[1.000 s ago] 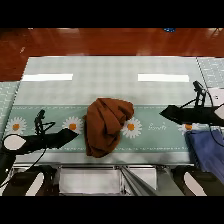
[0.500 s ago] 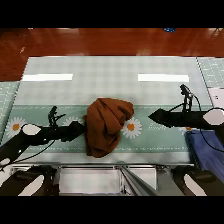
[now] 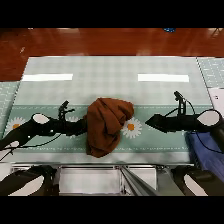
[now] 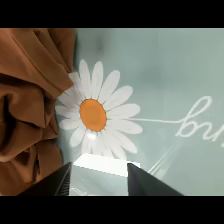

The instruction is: Fold the shirts.

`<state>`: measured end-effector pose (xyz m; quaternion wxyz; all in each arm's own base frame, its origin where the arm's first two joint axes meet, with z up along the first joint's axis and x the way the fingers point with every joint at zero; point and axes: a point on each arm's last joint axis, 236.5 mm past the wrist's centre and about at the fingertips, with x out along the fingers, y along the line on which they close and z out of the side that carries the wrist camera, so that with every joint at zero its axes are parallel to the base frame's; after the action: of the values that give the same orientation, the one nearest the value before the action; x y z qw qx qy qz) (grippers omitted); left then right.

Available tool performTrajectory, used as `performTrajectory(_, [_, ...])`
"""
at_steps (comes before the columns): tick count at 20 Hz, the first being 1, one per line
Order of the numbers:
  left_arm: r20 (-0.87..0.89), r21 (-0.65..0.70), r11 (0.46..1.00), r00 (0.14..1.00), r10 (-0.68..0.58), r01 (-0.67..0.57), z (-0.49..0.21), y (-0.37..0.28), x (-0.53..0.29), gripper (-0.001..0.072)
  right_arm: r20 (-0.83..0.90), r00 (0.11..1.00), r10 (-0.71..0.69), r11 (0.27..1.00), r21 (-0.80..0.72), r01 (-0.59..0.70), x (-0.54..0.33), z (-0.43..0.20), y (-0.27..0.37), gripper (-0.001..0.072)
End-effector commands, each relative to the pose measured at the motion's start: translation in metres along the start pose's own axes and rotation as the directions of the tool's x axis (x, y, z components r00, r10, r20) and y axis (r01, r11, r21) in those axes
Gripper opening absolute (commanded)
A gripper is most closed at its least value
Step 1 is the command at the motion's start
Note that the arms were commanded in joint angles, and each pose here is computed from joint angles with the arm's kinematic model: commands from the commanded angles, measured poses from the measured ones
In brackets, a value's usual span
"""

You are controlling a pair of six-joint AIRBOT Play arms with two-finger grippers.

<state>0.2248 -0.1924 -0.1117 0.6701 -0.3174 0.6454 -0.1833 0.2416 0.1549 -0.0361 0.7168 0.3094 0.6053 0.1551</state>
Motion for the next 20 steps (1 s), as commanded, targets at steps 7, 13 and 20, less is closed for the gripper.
performTrajectory(7, [-0.017, 0.018, 1.000, 1.000, -0.016, 0.016, -0.001, -0.006, 0.000, 0.0017, -0.114, 0.968, 0.225, 0.974, 0.035, -0.223, 0.074, 0.031, 0.034, 0.0403])
performTrajectory(13, [-0.015, 0.018, 1.000, 1.000, -0.016, 0.016, 0.000, -0.006, 0.000, 0.0018, -0.194, 0.961, 0.196, 0.971, -0.100, -0.218, 0.123, 0.039, 0.072, 0.0136])
performTrajectory(20, [0.336, 0.132, 0.976, 0.918, -0.209, 0.174, 0.121, -0.080, -0.136, 0.0017, 0.095, 0.995, 0.023, 0.883, -0.469, 0.024, -0.043, 0.155, 0.124, 0.0022])
